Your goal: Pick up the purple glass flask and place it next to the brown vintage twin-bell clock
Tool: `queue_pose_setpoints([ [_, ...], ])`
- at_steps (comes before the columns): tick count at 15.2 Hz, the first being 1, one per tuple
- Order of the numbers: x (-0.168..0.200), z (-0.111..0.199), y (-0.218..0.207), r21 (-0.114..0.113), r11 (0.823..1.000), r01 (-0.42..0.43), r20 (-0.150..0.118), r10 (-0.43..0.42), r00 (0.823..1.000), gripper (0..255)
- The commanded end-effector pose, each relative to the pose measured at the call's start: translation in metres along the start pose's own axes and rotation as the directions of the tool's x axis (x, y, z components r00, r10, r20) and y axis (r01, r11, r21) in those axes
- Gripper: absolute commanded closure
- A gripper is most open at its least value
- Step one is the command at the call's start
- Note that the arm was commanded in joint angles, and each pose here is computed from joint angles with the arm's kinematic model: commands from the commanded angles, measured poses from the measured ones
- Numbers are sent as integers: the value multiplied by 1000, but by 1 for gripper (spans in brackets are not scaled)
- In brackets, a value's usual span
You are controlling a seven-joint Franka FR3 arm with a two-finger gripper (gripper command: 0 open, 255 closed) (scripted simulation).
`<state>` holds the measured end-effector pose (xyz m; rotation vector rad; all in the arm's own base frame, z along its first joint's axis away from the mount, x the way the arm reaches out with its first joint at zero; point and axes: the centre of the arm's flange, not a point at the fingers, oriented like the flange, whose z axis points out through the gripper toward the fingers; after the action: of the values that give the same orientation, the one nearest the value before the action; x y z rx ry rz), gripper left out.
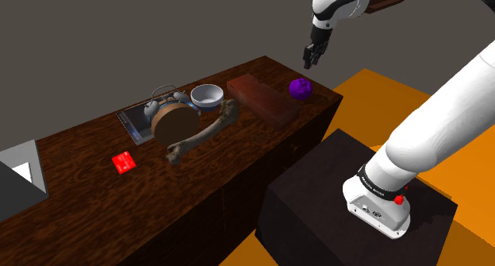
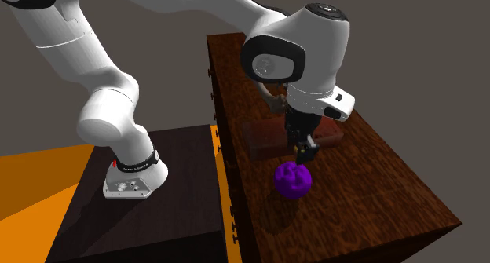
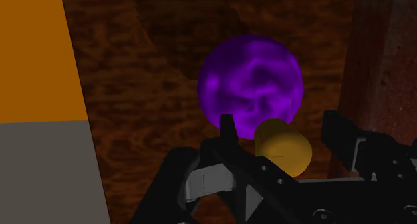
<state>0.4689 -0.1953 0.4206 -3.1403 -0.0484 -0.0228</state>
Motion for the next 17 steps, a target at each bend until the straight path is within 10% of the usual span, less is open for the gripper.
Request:
queue_pose_setpoints([
  [1, 0, 0, 0, 0, 1000, 0, 0, 0, 1000, 255],
  [17, 1, -42, 0, 0, 1000, 0, 0, 0, 1000, 255],
])
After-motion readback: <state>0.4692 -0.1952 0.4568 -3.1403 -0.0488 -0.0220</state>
